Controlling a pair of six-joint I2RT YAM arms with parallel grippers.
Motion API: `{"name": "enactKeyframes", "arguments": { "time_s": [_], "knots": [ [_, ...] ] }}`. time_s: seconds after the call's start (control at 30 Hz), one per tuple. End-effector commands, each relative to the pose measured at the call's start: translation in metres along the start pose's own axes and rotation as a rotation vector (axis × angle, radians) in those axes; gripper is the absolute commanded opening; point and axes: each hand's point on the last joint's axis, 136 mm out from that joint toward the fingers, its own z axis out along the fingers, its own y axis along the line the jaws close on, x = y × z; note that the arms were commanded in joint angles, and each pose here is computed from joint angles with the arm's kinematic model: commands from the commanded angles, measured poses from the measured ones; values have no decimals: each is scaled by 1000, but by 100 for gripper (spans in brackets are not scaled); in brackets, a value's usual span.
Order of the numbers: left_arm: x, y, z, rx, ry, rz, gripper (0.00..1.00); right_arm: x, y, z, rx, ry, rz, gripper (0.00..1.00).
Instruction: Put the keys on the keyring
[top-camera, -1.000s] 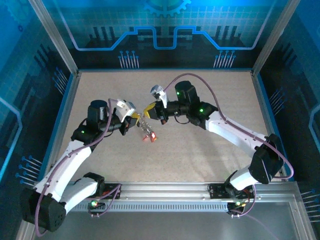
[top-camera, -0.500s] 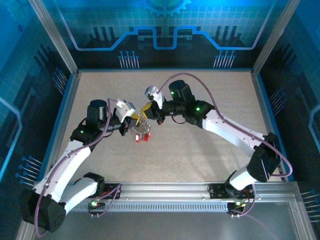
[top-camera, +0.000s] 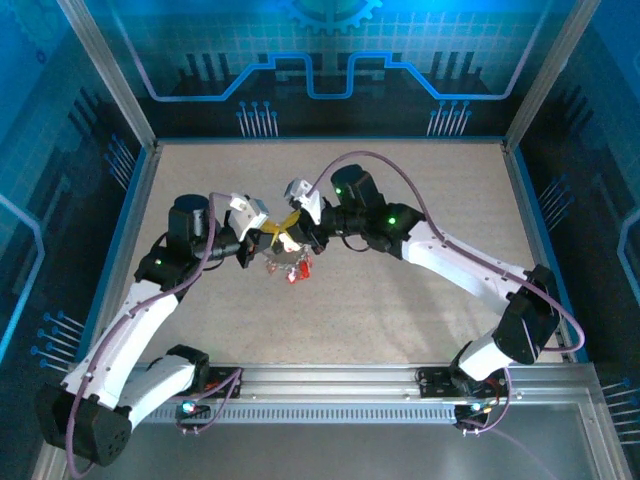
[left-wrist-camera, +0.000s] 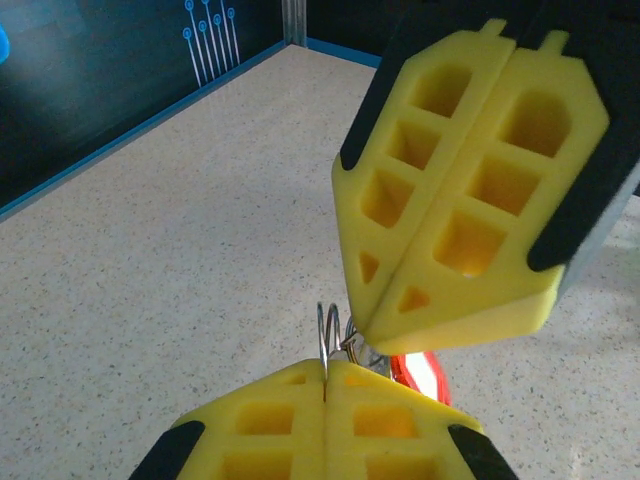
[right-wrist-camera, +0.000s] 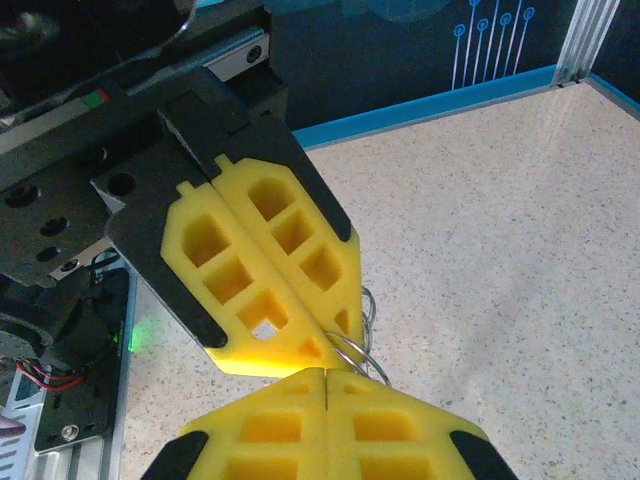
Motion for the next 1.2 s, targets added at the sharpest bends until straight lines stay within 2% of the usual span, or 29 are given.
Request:
{"name": "enactKeyframes", "arguments": {
  "time_s": [0.0, 0.53, 1.17],
  "knots": [
    [-26, -8, -7, 35, -61, 51, 0, -14, 2, -2, 15, -22, -43, 0],
    [-13, -4, -2, 30, -10, 24, 0, -24, 3, -7, 30, -64, -41, 0],
    [-17, -6, -1, 45, -21, 5, 0, -16, 5, 7, 11, -45, -21, 0]
  ]
}}
